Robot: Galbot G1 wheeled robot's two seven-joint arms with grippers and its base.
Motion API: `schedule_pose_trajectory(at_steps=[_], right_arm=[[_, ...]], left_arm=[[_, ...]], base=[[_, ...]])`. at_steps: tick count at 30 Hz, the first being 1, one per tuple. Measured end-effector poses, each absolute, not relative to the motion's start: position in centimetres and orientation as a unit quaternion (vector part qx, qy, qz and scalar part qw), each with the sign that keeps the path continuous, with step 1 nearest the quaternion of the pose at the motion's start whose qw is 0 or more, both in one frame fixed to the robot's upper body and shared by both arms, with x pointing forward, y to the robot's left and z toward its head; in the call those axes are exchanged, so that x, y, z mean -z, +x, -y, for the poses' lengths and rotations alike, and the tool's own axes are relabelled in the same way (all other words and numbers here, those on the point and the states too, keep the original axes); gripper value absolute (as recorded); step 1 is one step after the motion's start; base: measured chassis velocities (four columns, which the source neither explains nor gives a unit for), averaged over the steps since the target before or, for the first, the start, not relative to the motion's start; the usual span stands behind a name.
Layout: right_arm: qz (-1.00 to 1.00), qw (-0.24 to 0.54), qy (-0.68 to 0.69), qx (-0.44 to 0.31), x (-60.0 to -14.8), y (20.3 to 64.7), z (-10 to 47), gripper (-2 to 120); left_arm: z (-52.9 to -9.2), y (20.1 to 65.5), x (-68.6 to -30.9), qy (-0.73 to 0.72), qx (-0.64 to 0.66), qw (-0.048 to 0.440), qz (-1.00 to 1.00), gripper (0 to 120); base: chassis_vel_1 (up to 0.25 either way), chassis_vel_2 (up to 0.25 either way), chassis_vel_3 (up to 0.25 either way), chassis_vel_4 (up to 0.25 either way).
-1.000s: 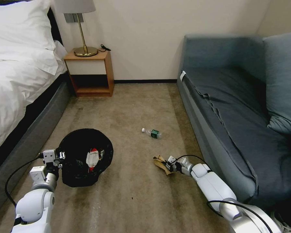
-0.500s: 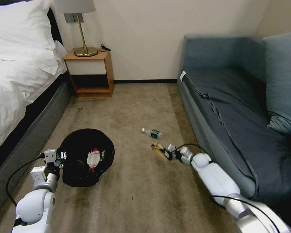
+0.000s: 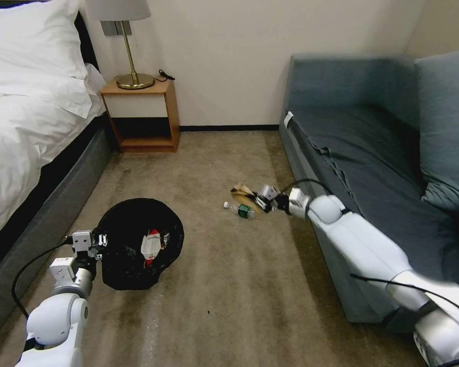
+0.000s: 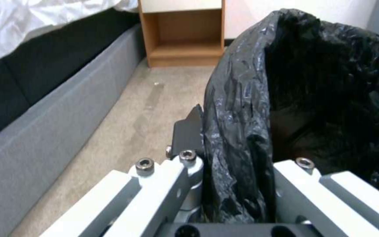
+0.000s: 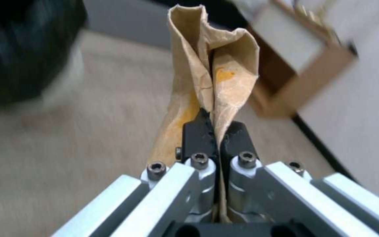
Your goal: Pick up the trash bin, then pick up the garbage on the floor and place it into the trash bin.
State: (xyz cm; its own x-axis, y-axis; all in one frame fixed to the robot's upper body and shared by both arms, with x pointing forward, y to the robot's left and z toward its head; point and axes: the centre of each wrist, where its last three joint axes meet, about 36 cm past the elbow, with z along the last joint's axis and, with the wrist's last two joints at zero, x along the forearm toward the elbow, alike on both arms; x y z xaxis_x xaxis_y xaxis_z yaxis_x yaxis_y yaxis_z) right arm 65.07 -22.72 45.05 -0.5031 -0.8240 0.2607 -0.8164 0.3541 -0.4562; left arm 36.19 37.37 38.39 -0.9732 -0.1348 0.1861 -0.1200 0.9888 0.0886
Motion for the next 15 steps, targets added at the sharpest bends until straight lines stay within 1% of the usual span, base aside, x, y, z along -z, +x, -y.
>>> schedule_pose_trajectory(at_steps=[1,2,3,4,5,7,8,9,10,12,14,15], right_arm=[[-0.823,0.007,-0.498,0.273,-45.0,65.1,22.7,0],[-0.818,0.012,-0.506,0.273,-45.8,65.1,21.9,0],[-0.805,0.023,-0.527,0.272,-47.3,65.2,19.6,0],[-0.805,0.023,-0.527,0.272,-47.3,65.2,19.6,0],[-0.793,0.035,-0.549,0.263,-48.9,65.3,16.1,0],[-0.784,0.049,-0.567,0.248,-50.5,65.1,12.4,0],[-0.784,0.049,-0.567,0.248,-50.5,65.1,12.4,0],[-0.78,0.053,-0.576,0.239,-51.3,64.8,10.2,0],[-0.78,0.053,-0.576,0.239,-51.3,64.8,10.2,0],[-0.769,0.058,-0.593,0.231,-52.5,64.0,6.4,0],[-0.765,0.06,-0.598,0.229,-52.7,63.8,5.5,0],[-0.76,0.06,-0.606,0.227,-52.7,63.5,3.9,0]], left_arm=[[-37.4,36.2,-38.4,0.064,0.038,0.096,0.993,5],[-37.4,36.2,-38.3,0.065,0.038,0.098,0.992,5],[-37.4,36.1,-38.0,0.068,0.037,0.101,0.992,5],[-37.4,36.1,-38.0,0.068,0.037,0.101,0.992,5],[-37.3,36.0,-37.9,0.07,0.035,0.102,0.992,5],[-37.2,35.9,-37.7,0.07,0.032,0.103,0.992,5],[-37.2,35.9,-37.7,0.07,0.032,0.103,0.992,5],[-37.3,35.9,-37.7,0.07,0.031,0.103,0.992,5],[-37.3,35.9,-37.7,0.07,0.031,0.103,0.992,5],[-37.6,35.8,-37.8,0.072,0.033,0.103,0.992,5],[-37.6,35.9,-37.9,0.072,0.033,0.103,0.992,5],[-37.8,35.9,-38.1,0.071,0.034,0.101,0.992,5]], base=[[0.0,0.0,0.0,0.0],[0.0,0.0,0.0,0.0],[0.0,0.0,0.0,0.0],[0.0,0.0,0.0,0.0],[0.0,0.0,0.0,0.0],[0.0,0.0,0.0,0.0],[0.0,0.0,0.0,0.0],[0.0,0.0,0.0,0.0],[0.0,0.0,0.0,0.0],[0.0,0.0,0.0,0.0],[0.0,0.0,0.0,0.0],[0.0,0.0,0.0,0.0]])
